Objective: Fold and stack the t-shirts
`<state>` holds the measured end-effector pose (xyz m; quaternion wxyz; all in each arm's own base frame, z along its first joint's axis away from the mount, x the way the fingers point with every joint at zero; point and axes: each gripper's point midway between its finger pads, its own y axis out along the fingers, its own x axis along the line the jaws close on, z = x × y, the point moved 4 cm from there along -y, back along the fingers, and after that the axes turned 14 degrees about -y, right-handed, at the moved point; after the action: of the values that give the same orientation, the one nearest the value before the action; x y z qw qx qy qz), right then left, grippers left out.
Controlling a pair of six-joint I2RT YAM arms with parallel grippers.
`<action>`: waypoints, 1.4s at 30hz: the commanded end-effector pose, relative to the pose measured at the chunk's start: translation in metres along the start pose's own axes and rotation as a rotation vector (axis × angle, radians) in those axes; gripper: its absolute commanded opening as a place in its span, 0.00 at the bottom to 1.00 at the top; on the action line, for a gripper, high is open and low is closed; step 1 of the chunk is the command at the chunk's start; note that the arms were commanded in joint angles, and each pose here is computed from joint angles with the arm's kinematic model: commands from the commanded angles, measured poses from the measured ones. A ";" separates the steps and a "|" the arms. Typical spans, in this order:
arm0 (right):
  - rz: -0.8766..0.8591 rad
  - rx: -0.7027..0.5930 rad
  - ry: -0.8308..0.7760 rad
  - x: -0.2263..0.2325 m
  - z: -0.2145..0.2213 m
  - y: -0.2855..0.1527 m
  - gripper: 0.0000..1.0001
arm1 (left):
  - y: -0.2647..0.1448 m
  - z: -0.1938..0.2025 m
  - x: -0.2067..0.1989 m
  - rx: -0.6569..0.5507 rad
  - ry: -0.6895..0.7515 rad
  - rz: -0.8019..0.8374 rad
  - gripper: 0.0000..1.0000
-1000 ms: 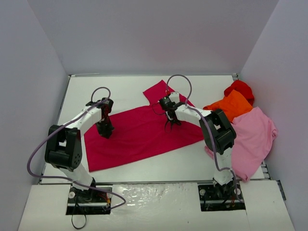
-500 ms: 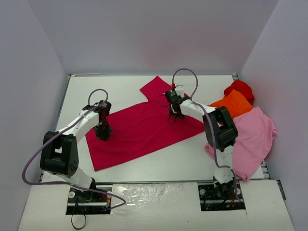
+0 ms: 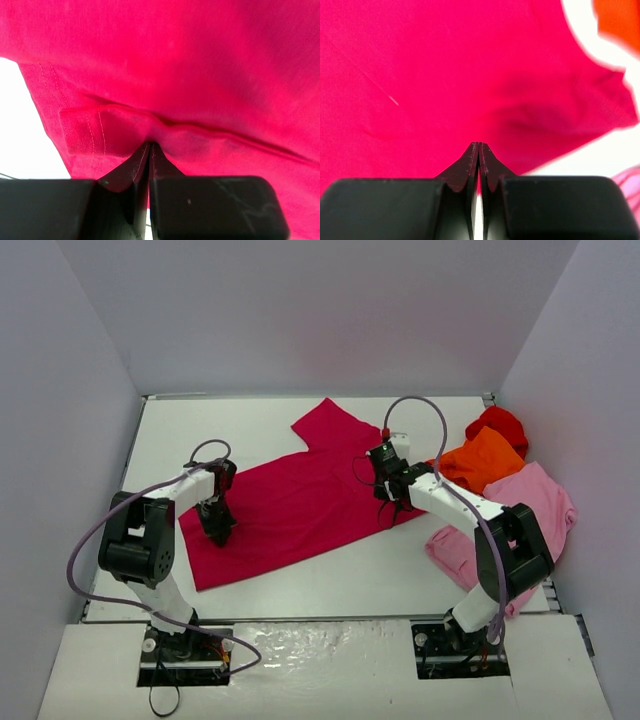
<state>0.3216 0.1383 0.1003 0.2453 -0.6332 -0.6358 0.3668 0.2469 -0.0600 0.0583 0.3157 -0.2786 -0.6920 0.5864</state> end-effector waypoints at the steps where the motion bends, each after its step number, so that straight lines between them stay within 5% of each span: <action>1: 0.001 0.035 -0.005 0.000 0.016 0.001 0.00 | -0.011 -0.037 -0.040 -0.092 -0.037 0.095 0.00; 6: 0.010 0.050 -0.020 0.004 0.021 0.016 0.00 | -0.014 -0.054 -0.036 -0.110 -0.031 0.056 0.00; 14: 0.017 0.076 -0.039 0.007 0.033 0.031 0.00 | 0.001 -0.074 0.023 -0.075 -0.138 -0.009 0.00; 21: 0.016 0.070 -0.034 0.006 0.035 0.028 0.00 | -0.031 -0.075 0.017 -0.099 -0.168 0.100 0.00; 24: 0.003 0.060 -0.029 0.007 0.031 0.026 0.00 | -0.036 -0.082 0.040 -0.120 -0.204 0.001 0.00; 42: -0.028 0.115 -0.053 0.018 0.052 0.040 0.00 | -0.032 -0.120 -0.004 -0.172 -0.219 0.121 0.00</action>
<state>0.3102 0.1379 0.0424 0.2605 -0.6124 -0.6236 0.4102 0.3098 0.0074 0.0915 0.2014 -0.2586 -0.7418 0.5851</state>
